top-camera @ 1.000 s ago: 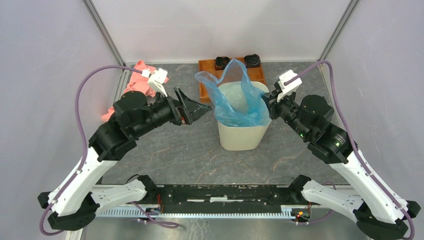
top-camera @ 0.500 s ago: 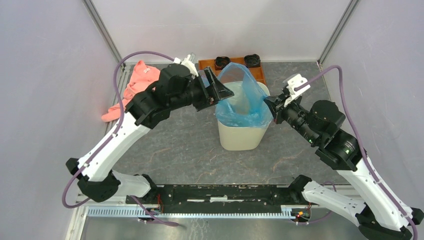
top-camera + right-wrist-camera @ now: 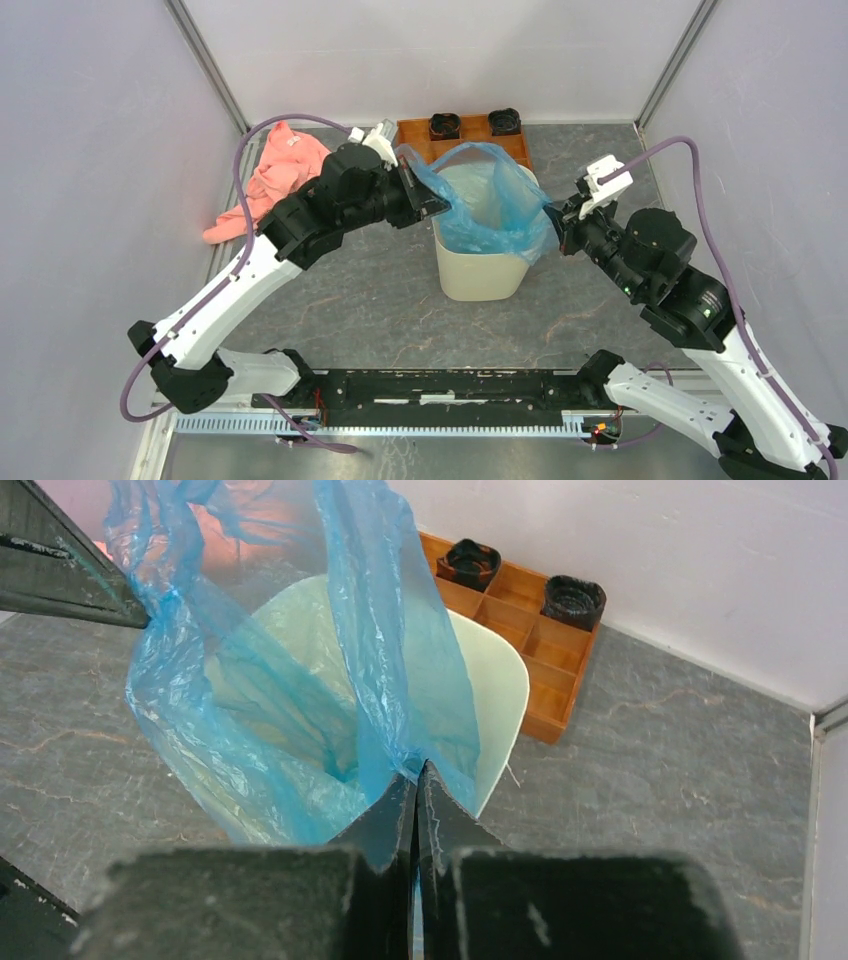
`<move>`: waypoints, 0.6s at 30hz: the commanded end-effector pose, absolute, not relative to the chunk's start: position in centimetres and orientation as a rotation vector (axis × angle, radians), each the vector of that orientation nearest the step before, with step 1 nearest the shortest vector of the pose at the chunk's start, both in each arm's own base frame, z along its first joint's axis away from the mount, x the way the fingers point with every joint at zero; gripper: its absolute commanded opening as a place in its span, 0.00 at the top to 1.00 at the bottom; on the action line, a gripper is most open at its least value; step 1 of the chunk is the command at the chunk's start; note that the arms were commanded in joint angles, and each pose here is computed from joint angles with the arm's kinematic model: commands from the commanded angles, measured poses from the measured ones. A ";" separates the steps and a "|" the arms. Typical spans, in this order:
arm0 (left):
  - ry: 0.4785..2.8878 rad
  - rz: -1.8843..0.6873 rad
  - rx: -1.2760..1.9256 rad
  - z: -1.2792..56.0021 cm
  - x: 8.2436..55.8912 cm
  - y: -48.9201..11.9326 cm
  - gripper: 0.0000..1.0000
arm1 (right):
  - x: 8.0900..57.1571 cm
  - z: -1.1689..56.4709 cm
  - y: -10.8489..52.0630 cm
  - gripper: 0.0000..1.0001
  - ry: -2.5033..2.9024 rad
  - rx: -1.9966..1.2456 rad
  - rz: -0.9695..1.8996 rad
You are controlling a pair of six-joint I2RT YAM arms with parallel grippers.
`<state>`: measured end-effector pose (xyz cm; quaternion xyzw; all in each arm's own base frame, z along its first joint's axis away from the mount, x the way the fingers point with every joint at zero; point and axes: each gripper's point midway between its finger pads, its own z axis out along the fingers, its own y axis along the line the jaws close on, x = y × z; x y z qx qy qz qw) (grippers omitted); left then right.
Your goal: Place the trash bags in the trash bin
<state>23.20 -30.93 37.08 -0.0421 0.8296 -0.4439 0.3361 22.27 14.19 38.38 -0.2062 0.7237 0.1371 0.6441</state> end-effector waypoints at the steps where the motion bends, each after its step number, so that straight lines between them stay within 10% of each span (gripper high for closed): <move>1: 2.063 -1.235 -0.023 37.9 21.8 -30.4 0.98 | 21.3 38.6 12.8 0.99 1.663 -0.393 0.333; 18: 2.123 -1.295 -0.017 30.3 17.2 -27.2 0.98 | 21.5 34.4 9.3 0.99 1.836 -0.285 0.137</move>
